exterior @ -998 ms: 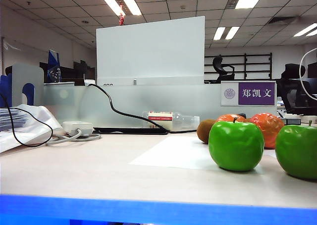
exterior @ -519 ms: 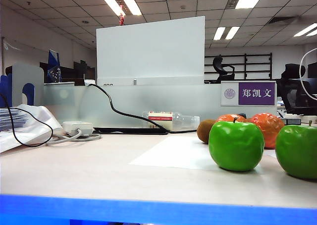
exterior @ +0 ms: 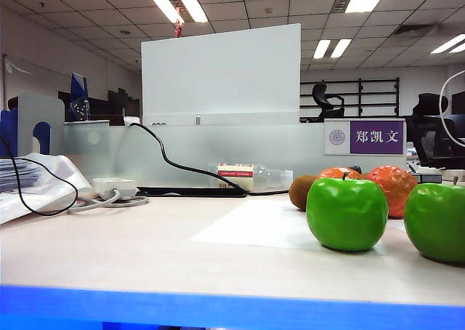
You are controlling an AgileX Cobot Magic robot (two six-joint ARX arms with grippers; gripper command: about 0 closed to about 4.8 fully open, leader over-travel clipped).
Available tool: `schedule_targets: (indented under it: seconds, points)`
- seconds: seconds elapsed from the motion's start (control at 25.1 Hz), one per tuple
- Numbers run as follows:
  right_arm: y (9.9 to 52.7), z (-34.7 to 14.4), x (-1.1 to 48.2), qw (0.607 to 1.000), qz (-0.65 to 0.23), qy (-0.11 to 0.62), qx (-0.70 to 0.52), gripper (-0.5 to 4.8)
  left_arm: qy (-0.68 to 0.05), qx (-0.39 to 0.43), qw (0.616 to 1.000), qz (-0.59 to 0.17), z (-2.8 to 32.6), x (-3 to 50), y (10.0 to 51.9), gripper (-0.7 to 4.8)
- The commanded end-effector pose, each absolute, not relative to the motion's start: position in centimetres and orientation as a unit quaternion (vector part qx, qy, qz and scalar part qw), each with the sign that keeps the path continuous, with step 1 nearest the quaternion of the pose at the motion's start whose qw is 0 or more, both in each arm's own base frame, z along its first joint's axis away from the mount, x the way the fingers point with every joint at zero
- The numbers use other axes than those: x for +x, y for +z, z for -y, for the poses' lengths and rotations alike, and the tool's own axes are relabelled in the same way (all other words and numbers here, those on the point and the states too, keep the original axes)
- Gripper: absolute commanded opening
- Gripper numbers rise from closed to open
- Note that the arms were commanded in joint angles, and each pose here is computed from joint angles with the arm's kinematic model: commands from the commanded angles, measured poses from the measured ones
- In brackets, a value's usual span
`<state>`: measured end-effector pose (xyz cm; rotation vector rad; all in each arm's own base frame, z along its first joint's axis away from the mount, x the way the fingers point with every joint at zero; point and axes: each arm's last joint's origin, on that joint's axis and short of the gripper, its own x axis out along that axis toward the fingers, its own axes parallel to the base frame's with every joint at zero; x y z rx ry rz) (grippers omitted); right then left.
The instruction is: Put the same fruits together.
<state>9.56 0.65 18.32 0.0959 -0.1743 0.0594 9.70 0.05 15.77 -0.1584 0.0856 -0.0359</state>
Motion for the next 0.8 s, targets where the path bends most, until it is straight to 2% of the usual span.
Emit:
schedule_targets:
  seconds: [0.04,0.24,0.8]
  points:
    - [18.40,-0.12,9.54,0.994,0.091,0.003,0.059,-0.05,-0.018,-0.080,0.996,-0.034,-0.06,9.70,15.95,-0.05]
    - [18.20,0.63,9.56,0.992,0.084,-0.033,0.090,-0.05,-0.018,-0.080,0.996,-0.035,-0.06,9.70,15.94,-0.05]
    - [17.55,0.65,9.64,0.994,0.051,-0.037,0.090,-0.05,-0.018,-0.080,0.996,-0.035,-0.06,9.70,15.94,-0.05]
